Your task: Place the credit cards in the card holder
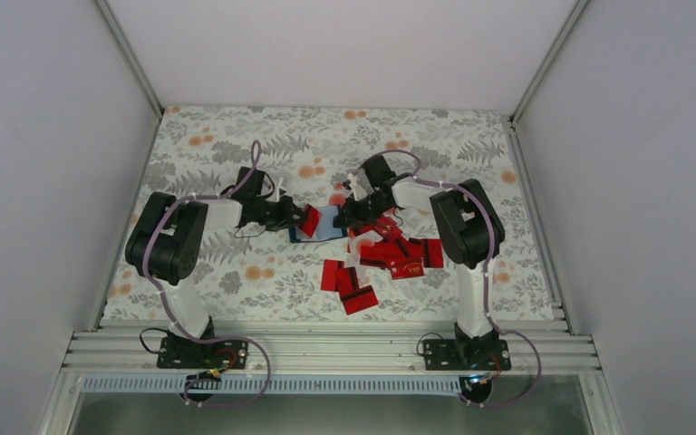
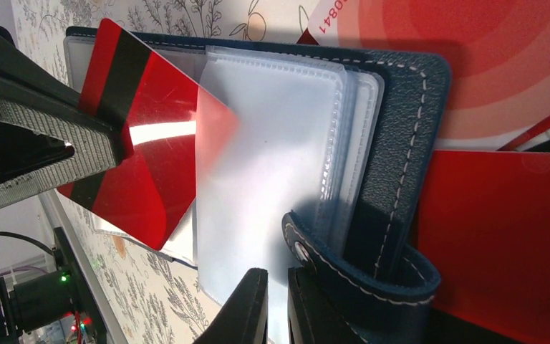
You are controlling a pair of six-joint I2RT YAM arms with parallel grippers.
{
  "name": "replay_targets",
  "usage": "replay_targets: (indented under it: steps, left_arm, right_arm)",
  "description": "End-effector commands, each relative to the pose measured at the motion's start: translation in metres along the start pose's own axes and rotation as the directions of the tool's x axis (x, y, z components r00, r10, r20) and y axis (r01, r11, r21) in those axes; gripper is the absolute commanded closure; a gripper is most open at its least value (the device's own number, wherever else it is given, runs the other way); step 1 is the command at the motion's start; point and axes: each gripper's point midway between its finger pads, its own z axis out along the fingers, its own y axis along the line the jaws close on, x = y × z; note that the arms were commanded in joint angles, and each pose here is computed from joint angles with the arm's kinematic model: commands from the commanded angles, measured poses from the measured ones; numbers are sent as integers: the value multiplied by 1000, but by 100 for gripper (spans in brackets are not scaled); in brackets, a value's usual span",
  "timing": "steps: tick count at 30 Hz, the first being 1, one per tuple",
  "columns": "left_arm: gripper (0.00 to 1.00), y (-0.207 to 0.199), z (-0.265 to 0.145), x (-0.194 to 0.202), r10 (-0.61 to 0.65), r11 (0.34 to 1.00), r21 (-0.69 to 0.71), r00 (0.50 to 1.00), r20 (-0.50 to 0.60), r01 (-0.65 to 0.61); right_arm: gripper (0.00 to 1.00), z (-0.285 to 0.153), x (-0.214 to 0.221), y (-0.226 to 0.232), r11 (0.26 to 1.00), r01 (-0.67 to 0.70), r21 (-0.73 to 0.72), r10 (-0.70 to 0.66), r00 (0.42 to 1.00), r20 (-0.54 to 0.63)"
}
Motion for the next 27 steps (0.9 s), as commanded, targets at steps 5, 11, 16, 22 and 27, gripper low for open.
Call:
replay_targets:
  steps: [5,11,16,22,27]
  left_arm:
    - [98,3,6,-4,-67,998,5,997,45,67]
    - [98,1,9,-10,-70,998,7,996,53,70]
    - [98,0,12,-13,-67,998,2,996,57,67]
    - [98,-1,14,-16,-51,999,3,995,81,51]
    - [98,-4,19,-18,-20,1000,23,995,95,17]
  right_arm:
    - [91,8,33,-34,994,-76,84,81,995,-58]
    - [92,8,45,-34,993,-100,65,104,993,-62]
    - [92,6,54,-34,992,-112,57,115,992,-60]
    - [92,7,62,-35,992,-116,52,120,991,-68]
    - [92,9,65,-37,992,-114,48,118,990,-76]
